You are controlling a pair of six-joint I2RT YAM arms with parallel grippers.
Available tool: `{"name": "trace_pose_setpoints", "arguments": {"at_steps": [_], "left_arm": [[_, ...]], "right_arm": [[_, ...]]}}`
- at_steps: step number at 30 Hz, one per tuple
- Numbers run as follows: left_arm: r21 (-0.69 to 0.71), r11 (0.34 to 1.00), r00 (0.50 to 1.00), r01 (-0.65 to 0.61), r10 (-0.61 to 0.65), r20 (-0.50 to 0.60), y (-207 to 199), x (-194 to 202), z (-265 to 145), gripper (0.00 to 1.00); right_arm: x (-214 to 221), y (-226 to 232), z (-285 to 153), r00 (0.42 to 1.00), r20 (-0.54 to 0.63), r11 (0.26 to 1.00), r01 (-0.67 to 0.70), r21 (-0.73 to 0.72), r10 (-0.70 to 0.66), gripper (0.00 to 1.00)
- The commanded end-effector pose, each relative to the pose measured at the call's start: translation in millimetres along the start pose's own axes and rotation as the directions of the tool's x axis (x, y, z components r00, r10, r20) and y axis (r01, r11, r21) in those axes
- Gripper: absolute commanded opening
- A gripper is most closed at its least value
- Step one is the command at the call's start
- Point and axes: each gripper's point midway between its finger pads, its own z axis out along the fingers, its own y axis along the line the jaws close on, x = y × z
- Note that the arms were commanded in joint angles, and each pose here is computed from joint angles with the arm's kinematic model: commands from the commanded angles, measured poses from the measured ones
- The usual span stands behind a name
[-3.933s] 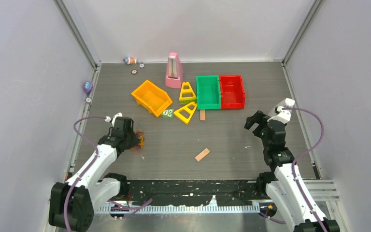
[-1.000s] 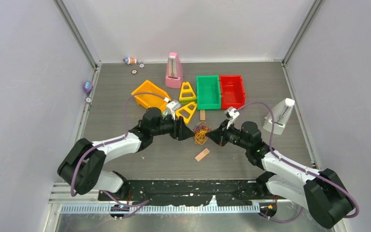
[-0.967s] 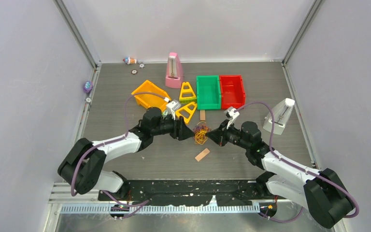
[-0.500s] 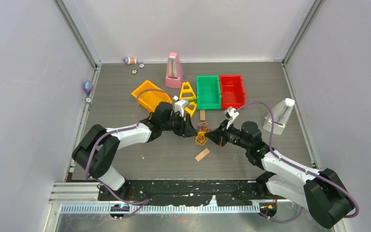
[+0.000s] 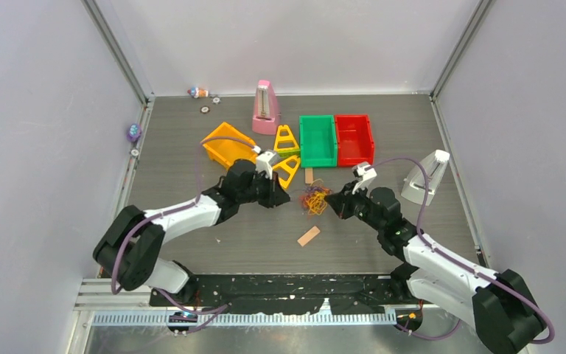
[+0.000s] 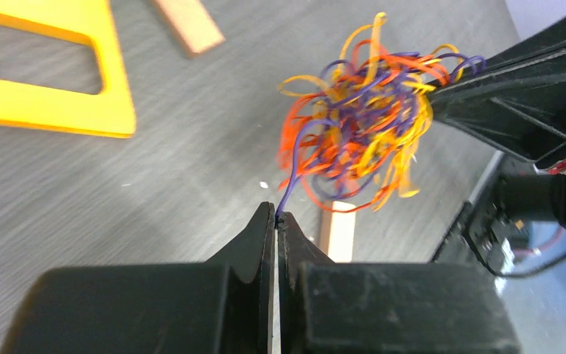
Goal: Untangle the cables
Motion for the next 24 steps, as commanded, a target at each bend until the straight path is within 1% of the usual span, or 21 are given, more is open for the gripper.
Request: {"name": "trace_pose_setpoints", "arguments": {"at_steps": [1, 2, 3, 6, 8, 9, 10, 11, 12, 14, 15, 16, 17, 18, 19, 20, 21, 22, 23, 24], "left_arm": [[-0.228, 0.973, 0.99, 0.032, 0.0, 0.14, 45, -22, -27, 0.0], [-0.262, 0.964, 0.986, 0.048, -0.003, 0.169, 53, -24, -34, 0.0], [-0.289, 0.956, 0.98, 0.059, 0.0, 0.2, 59, -26, -42, 0.0], [-0.398, 0.912, 0.96, 0.097, 0.019, 0.279, 76, -31, -64, 0.0], [-0.538, 0.825, 0.938, 0.172, 0.03, 0.345, 101, -32, -88, 0.0], [-0.593, 0.777, 0.926, 0.212, 0.034, 0.376, 112, -32, -101, 0.0], [-0.637, 0.728, 0.915, 0.251, 0.036, 0.402, 121, -30, -114, 0.0], [-0.658, 0.696, 0.897, 0.286, 0.046, 0.439, 125, -32, -127, 0.0], [-0.674, 0.674, 0.887, 0.304, 0.058, 0.458, 128, -31, -135, 0.0], [-0.695, 0.629, 0.86, 0.349, 0.08, 0.504, 134, -30, -152, 0.0], [-0.709, 0.589, 0.842, 0.388, 0.087, 0.533, 139, -28, -163, 0.0], [-0.728, 0.527, 0.822, 0.438, 0.093, 0.562, 147, -22, -177, 0.0], [-0.727, 0.457, 0.788, 0.512, 0.086, 0.609, 154, -16, -191, 0.0], [-0.728, 0.378, 0.757, 0.572, 0.1, 0.646, 161, -9, -208, 0.0], [-0.721, 0.313, 0.728, 0.619, 0.116, 0.676, 165, -3, -222, 0.0], [-0.71, 0.26, 0.703, 0.654, 0.137, 0.698, 168, 1, -235, 0.0], [-0.703, 0.231, 0.689, 0.673, 0.152, 0.709, 169, 3, -243, 0.0], [-0.7, 0.221, 0.683, 0.679, 0.162, 0.712, 168, 3, -247, 0.0], [-0.699, 0.22, 0.68, 0.681, 0.165, 0.714, 168, 2, -247, 0.0], [-0.7, 0.222, 0.682, 0.679, 0.164, 0.713, 168, 1, -246, 0.0]], "right_arm": [[-32, -57, -15, 0.993, 0.12, 0.932, -0.034, 0.361, -0.01, 0.05], [-30, -65, -19, 0.994, 0.113, 0.914, -0.042, 0.404, -0.005, 0.05], [-33, -74, -24, 0.991, 0.137, 0.889, -0.062, 0.454, 0.0, 0.05], [-32, -81, -29, 0.989, 0.147, 0.866, -0.079, 0.494, 0.006, 0.05], [-30, -88, -32, 0.989, 0.149, 0.842, -0.094, 0.531, 0.016, 0.05], [-28, -95, -36, 0.989, 0.146, 0.816, -0.098, 0.57, 0.017, 0.05], [-31, -97, -38, 0.987, 0.16, 0.802, -0.116, 0.586, 0.026, 0.05], [-30, -104, -44, 0.987, 0.161, 0.77, -0.122, 0.626, 0.026, 0.05], [-33, -109, -48, 0.981, 0.189, 0.742, -0.149, 0.654, 0.03, 0.05], [-33, -115, -55, 0.976, 0.213, 0.711, -0.175, 0.681, 0.036, 0.05], [-33, -116, -58, 0.974, 0.223, 0.703, -0.183, 0.687, 0.036, 0.05], [-34, -120, -62, 0.968, 0.246, 0.681, -0.205, 0.703, 0.038, 0.05], [-33, -122, -67, 0.966, 0.255, 0.666, -0.214, 0.714, 0.038, 0.05], [-36, -128, -74, 0.955, 0.294, 0.63, -0.251, 0.735, 0.037, 0.05], [-32, -132, -82, 0.954, 0.299, 0.602, -0.26, 0.755, 0.037, 0.05], [-36, -136, -92, 0.934, 0.357, 0.564, -0.313, 0.764, 0.035, 0.05], [-31, -140, -98, 0.93, 0.365, 0.536, -0.326, 0.779, 0.036, 0.05], [-36, -142, -106, 0.909, 0.415, 0.515, -0.37, 0.773, 0.03, 0.05], [-32, -145, -109, 0.906, 0.422, 0.503, -0.377, 0.778, 0.028, 0.05], [-36, -144, -114, 0.888, 0.46, 0.499, -0.41, 0.763, 0.026, 0.05]]}}
